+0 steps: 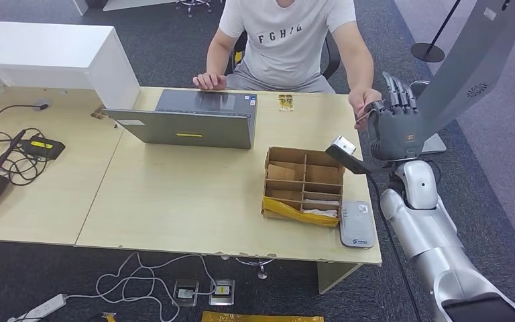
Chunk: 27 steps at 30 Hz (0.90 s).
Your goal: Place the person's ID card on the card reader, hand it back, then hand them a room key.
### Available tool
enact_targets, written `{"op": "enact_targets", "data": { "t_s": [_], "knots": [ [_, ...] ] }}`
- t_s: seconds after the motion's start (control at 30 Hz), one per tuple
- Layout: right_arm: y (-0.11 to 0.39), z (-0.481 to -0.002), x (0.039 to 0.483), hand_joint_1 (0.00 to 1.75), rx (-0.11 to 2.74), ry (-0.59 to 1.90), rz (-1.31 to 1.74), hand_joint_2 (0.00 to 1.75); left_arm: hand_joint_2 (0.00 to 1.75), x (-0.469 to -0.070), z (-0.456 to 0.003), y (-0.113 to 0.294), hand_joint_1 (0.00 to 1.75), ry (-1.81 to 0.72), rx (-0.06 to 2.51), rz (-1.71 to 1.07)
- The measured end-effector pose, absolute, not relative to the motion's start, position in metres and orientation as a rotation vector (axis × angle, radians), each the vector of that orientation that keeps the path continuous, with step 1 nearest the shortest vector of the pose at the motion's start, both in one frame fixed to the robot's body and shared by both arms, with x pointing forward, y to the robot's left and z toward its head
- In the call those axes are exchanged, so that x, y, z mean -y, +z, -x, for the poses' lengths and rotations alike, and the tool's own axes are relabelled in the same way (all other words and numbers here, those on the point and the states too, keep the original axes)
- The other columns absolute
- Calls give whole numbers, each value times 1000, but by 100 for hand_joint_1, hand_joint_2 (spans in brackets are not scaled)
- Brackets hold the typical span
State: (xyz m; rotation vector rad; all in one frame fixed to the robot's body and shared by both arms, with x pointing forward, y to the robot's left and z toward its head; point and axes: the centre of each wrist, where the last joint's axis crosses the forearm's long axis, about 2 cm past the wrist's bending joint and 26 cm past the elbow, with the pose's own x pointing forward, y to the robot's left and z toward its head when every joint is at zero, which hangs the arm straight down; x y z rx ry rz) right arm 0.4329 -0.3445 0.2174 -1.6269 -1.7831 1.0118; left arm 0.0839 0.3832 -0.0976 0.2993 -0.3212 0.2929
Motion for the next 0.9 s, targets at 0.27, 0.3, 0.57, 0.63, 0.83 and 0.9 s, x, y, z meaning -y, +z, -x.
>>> {"op": "enact_targets", "data": {
  "t_s": [0.27, 0.3, 0.57, 0.63, 0.83, 0.9],
  "knots": [
    [208, -432, 344, 110, 1753, 1000, 1604, 175, 0, -383, -84, -98, 0, 290, 310, -297],
    [206, -432, 344, 66, 1747, 998, 1602, 175, 0, -383, -84, -98, 0, 289, 307, -297],
    [189, -424, 351, 0, 1692, 1041, 1610, 175, 0, -381, -83, -98, 0, 275, 297, -298],
    [188, -422, 354, 0, 1681, 1046, 1615, 175, 0, -380, -83, -98, 0, 273, 296, -297],
    [192, -420, 373, 0, 1647, 1070, 1684, 175, 0, -378, -82, -99, 0, 270, 295, -291],
    [196, -419, 383, 0, 1652, 1048, 1690, 175, 0, -378, -82, -99, 0, 272, 292, -292]
  ]
}}
